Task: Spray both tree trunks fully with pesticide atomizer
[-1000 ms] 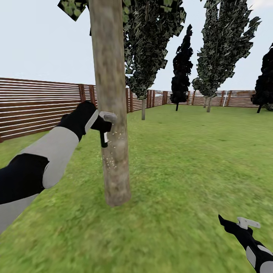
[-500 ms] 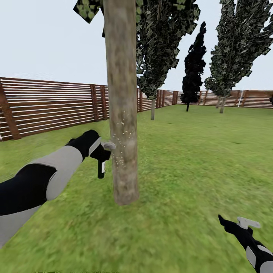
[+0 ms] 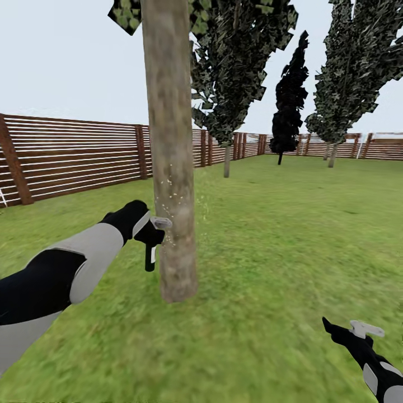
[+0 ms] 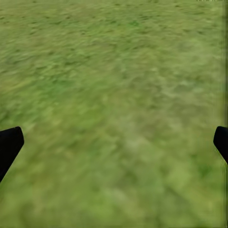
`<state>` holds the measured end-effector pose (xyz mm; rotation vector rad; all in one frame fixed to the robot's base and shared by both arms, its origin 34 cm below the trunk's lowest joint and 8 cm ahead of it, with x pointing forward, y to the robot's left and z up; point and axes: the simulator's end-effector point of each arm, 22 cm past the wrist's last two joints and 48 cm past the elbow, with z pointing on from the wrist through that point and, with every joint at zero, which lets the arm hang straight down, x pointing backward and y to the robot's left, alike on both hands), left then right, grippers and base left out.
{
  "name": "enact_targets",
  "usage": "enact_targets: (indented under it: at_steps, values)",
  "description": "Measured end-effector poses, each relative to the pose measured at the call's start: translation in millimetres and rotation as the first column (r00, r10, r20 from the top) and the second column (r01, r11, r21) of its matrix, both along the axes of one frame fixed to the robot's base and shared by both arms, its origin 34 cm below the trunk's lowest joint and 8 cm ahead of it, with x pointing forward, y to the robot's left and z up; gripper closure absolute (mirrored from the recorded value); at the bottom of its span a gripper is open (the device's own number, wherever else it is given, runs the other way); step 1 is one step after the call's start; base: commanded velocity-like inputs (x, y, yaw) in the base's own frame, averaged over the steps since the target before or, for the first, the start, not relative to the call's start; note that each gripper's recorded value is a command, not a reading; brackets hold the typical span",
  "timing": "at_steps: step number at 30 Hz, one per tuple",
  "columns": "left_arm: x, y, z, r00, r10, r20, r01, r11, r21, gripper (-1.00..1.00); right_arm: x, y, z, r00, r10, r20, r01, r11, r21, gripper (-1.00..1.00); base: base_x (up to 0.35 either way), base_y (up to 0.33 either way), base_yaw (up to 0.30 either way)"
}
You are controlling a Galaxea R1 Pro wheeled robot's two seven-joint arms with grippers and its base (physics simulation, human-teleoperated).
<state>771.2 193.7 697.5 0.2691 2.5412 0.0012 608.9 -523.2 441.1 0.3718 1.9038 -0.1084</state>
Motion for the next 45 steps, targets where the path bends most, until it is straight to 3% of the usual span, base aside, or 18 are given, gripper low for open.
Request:
enact_targets:
  at_steps: [15,21,35,41,45]
  values:
    - [-0.7,0.4,-2.3,1.0,0.0,-0.003,0.0,1.0,0.003,1.0,0.0,0.1,-0.1,1.0,0.0,0.0,0.0,1.0,0.0,-1.0,0.0,-0.323,0.25]
    - [-8.8,0.8,-24.9,0.999,0.0,-0.036,0.0,1.0,0.004,1.0,0.0,0.1,-0.2,1.0,0.001,-0.001,-0.001,1.0,-0.001,-1.0,0.0,-0.323,0.25]
    - [-11.9,1.2,-31.0,0.999,0.002,-0.05,-0.002,1.0,0.002,1.0,0.0,0.0,0.0,1.0,0.0,0.0,0.0,1.0,-0.001,-1.0,0.121,-0.293,0.026]
    - [-13.6,0.7,-35.1,0.998,0.003,-0.056,-0.003,1.0,-0.003,1.0,0.0,0.0,0.0,1.0,0.0,0.0,0.0,1.0,0.0,-1.0,0.002,-0.205,0.226]
    - [-23.4,-0.5,-59.0,0.996,0.0,-0.092,-0.001,1.0,-0.008,1.0,0.0,0.2,-0.5,1.0,0.001,-0.001,-0.001,1.0,0.0,-1.0,0.0,-0.006,0.125]
